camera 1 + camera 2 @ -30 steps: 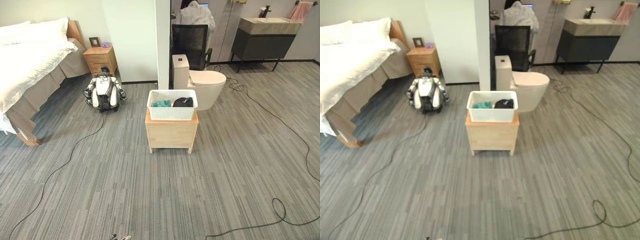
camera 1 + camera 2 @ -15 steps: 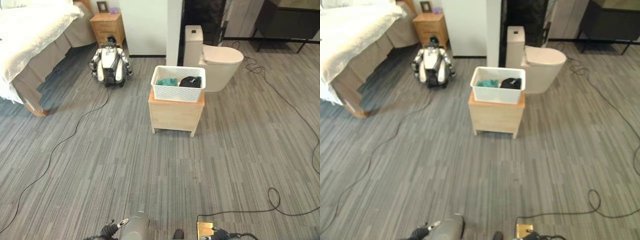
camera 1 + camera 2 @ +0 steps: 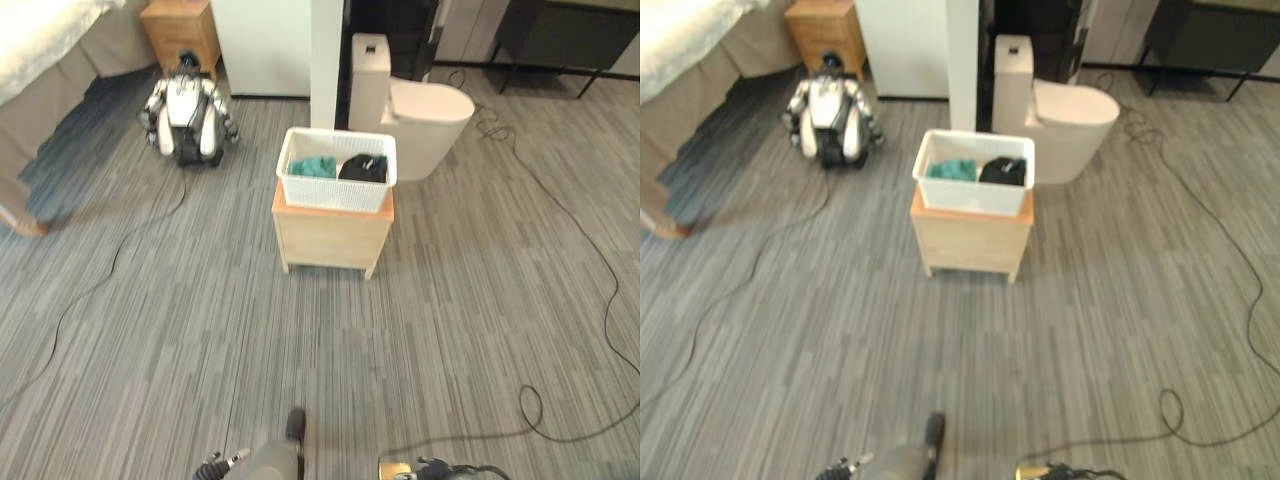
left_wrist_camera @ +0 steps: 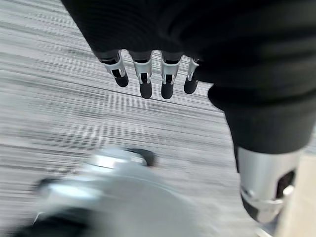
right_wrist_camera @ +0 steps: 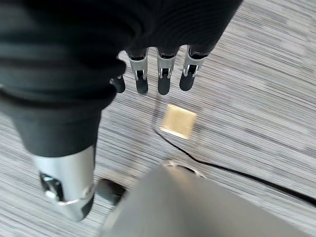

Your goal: Grab the laundry basket,head to the washer,open it,put in the laundry and shut it.

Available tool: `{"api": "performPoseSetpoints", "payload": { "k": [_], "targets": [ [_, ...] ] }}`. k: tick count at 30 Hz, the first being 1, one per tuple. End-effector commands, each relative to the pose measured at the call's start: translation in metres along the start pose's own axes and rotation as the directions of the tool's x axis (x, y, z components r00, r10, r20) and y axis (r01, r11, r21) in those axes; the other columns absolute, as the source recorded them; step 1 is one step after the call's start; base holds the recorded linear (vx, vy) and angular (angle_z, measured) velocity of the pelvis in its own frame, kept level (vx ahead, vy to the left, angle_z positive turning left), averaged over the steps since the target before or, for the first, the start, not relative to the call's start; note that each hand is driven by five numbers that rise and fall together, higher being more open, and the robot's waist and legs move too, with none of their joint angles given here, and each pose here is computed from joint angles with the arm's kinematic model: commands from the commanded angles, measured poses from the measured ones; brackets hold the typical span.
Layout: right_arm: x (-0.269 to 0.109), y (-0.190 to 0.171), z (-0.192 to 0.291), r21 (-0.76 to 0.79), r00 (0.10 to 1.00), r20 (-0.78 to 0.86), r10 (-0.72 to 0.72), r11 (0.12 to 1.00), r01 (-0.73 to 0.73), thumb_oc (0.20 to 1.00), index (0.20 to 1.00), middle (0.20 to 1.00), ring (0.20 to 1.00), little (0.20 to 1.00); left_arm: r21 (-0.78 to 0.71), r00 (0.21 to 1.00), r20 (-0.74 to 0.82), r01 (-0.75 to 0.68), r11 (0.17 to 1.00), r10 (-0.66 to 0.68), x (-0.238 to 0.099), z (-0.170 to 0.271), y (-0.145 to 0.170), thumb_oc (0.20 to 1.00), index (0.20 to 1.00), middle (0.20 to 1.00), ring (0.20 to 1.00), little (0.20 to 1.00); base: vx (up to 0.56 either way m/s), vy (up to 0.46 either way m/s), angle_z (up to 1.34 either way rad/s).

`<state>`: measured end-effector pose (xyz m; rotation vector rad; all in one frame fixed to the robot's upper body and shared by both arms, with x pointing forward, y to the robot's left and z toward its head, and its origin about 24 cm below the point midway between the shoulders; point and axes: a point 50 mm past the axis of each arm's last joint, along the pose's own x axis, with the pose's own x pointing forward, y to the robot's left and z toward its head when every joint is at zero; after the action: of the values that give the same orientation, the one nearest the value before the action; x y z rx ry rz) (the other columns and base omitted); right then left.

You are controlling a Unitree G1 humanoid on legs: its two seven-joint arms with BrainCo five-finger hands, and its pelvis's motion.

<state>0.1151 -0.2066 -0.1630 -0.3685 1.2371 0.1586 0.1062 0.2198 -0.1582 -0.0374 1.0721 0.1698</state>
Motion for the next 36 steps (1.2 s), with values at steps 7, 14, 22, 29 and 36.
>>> {"api": "performPoseSetpoints", "payload": {
  "k": [7,14,22,29,36],
  "targets": [
    [-0.001,0.018,-0.011,0.048,0.999,-0.024,0.049,0.998,-0.047,1.0,1.0,1.0,1.0,1.0,0.059,0.996,0.09,-0.001,0.998,-0.004,0.004,0.026,0.003,1.0,1.0,1.0,1.0,1.0,0.37,-0.063,0.09],
    [-0.008,0.021,-0.056,0.076,0.987,-0.147,0.06,0.996,-0.049,1.0,1.0,1.0,1.0,1.0,0.057,0.997,0.071,0.019,0.998,-0.023,0.003,0.019,-0.005,1.0,1.0,1.0,1.0,1.0,0.43,-0.172,0.52],
    [-0.007,-0.021,-0.038,0.131,0.996,-0.078,-0.051,0.99,0.061,1.0,1.0,1.0,1.0,1.0,-0.04,0.995,0.097,0.0,0.999,0.004,0.002,0.021,0.001,1.0,1.0,1.0,1.0,1.0,0.25,-0.282,0.05],
    [-0.009,-0.05,-0.005,0.15,0.982,0.104,-0.161,0.978,0.145,1.0,1.0,1.0,1.0,1.0,-0.067,0.964,0.266,0.007,0.998,0.011,-0.004,0.049,0.01,1.0,1.0,1.0,1.0,1.0,0.14,-0.005,-0.21],
    [-0.022,-0.07,0.046,0.256,0.909,0.346,-0.231,0.956,0.145,1.0,1.0,1.0,1.0,1.0,-0.093,0.932,0.363,0.008,0.996,0.026,-0.018,0.058,0.026,1.0,1.0,1.0,1.0,1.0,0.21,0.207,-0.51]
  ]
}}
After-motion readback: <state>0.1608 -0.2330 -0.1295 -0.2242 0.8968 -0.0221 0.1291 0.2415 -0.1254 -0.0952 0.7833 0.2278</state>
